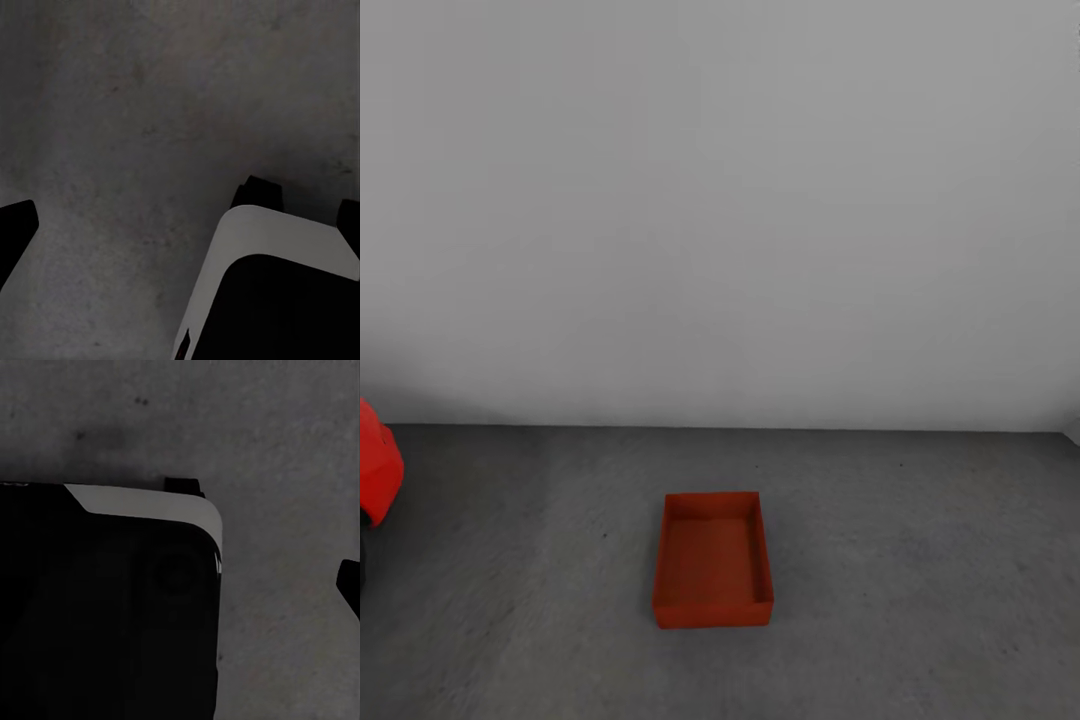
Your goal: Move the two storage containers from the living room to the garage. In the garage, place one container on the floor and stack the other container on top of it (either order is fine).
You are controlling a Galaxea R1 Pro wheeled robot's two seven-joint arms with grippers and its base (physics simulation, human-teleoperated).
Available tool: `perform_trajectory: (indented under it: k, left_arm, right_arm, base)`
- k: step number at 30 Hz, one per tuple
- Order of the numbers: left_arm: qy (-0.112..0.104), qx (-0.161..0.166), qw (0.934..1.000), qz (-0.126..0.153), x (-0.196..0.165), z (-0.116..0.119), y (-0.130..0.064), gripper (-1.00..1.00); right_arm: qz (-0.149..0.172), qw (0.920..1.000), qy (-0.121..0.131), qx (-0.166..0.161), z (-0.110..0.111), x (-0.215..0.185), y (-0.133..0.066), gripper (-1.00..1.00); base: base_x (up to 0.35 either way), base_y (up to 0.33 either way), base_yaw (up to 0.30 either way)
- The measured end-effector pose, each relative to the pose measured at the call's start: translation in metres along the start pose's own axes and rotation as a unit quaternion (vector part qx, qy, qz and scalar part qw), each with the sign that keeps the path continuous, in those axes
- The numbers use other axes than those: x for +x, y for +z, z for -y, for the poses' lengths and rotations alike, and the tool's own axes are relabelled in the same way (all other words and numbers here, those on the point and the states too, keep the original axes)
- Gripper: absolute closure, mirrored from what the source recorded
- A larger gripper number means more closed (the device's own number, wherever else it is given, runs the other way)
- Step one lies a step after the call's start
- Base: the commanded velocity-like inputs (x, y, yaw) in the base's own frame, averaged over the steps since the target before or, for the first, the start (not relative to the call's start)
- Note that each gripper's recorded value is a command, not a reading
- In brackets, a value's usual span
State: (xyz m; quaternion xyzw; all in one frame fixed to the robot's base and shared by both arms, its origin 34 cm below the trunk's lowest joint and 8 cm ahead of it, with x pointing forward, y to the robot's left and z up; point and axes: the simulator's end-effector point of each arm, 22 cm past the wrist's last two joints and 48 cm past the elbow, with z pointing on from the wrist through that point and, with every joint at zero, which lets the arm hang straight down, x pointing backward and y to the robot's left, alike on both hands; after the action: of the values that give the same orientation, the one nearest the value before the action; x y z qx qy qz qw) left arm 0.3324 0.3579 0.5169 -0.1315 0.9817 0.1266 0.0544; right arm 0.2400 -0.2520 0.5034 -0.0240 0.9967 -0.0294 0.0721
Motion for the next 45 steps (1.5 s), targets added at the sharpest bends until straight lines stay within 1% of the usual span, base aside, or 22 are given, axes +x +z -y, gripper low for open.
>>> perform_trajectory:
  k: [12,16,22,45]
  left_arm:
    - [-0.003,0.002,1.0000,0.009,-0.008,0.001,-0.003,-1.00]
    - [-0.003,0.003,0.9999,0.012,-0.010,0.001,-0.004,-1.00]
    - [-0.005,0.004,0.9998,0.017,-0.014,0.002,-0.006,-1.00]
    - [-0.010,0.009,0.9993,0.034,-0.028,0.004,-0.013,-1.00]
  right_arm:
    - [0.010,1.0000,0.001,-0.002,-0.003,-0.008,-0.001,-1.00]
    - [0.005,1.0000,-0.001,-0.003,-0.004,0.003,-0.003,-1.00]
    - [0.007,1.0000,-0.001,-0.004,-0.006,0.005,-0.004,-1.00]
    - [0.026,0.9997,-0.002,-0.004,-0.006,-0.010,-0.006,-1.00]
  base:
    - [0.000,0.000,0.000]
    - [0.000,0.000,0.000]
    - [0.000,0.000,0.000]
    - [0.000,0.000,0.000]
